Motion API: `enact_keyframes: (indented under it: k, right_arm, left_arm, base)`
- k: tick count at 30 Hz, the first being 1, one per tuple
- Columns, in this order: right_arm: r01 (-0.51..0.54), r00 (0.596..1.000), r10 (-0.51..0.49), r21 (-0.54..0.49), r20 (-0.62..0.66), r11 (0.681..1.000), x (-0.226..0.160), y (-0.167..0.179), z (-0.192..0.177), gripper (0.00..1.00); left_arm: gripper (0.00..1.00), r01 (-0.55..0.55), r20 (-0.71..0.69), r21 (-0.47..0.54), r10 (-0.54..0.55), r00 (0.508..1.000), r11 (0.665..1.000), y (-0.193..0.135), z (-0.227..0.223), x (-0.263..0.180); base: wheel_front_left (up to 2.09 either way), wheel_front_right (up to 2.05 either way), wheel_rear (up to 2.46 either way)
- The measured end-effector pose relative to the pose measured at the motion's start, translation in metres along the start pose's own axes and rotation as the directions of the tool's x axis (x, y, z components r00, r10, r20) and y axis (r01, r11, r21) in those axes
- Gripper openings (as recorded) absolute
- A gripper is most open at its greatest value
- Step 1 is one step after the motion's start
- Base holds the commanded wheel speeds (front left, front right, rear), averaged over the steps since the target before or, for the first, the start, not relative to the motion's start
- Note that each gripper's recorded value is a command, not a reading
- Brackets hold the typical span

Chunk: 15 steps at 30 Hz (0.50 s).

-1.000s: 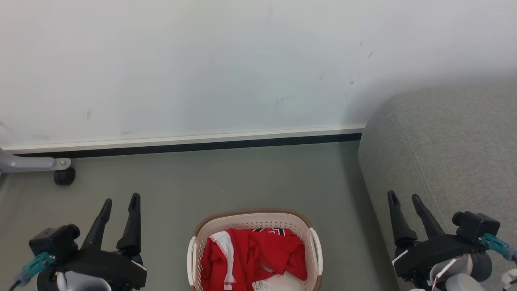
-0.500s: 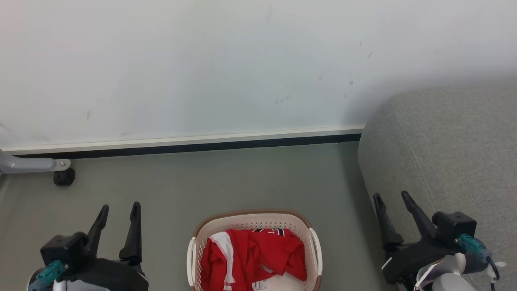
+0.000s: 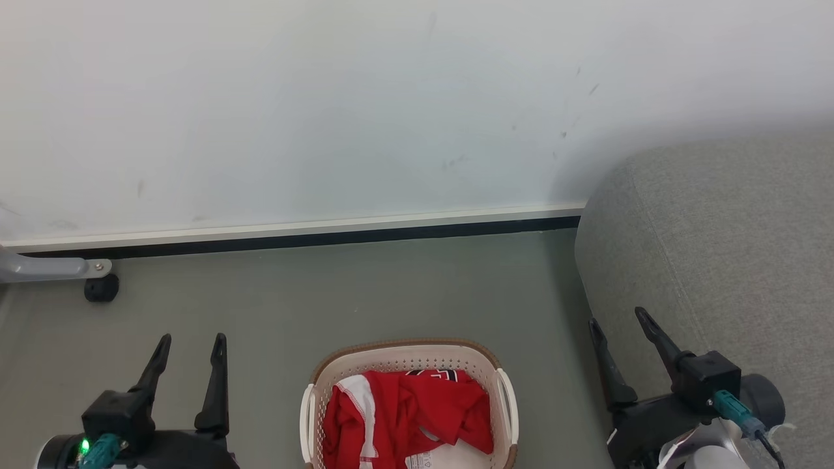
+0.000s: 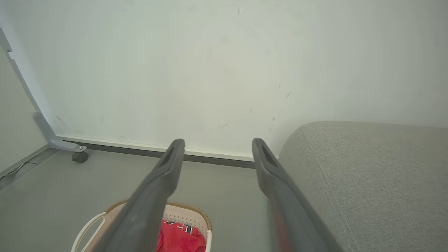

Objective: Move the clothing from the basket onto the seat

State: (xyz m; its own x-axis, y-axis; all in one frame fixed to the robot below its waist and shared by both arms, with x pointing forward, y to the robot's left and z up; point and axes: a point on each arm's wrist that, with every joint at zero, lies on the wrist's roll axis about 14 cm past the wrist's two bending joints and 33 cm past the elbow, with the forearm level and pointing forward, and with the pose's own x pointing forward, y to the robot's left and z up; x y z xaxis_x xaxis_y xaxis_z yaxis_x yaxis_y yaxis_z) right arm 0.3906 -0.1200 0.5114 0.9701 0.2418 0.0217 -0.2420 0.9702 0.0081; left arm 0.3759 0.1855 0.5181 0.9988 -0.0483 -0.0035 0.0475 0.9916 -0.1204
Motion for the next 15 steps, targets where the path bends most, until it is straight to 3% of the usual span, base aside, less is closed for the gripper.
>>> enact_keyframes:
  k: [15]
  right_arm:
    - [0.006,1.000,-0.006,-0.018,0.017,1.000,0.0017,-0.0026,0.0042,1.00]
  left_arm:
    - [1.00,-0.009,-0.010,0.006,0.009,1.000,1.000,0.0009,-0.0028,-0.0018]
  base:
    - [0.00,0.00,0.00]
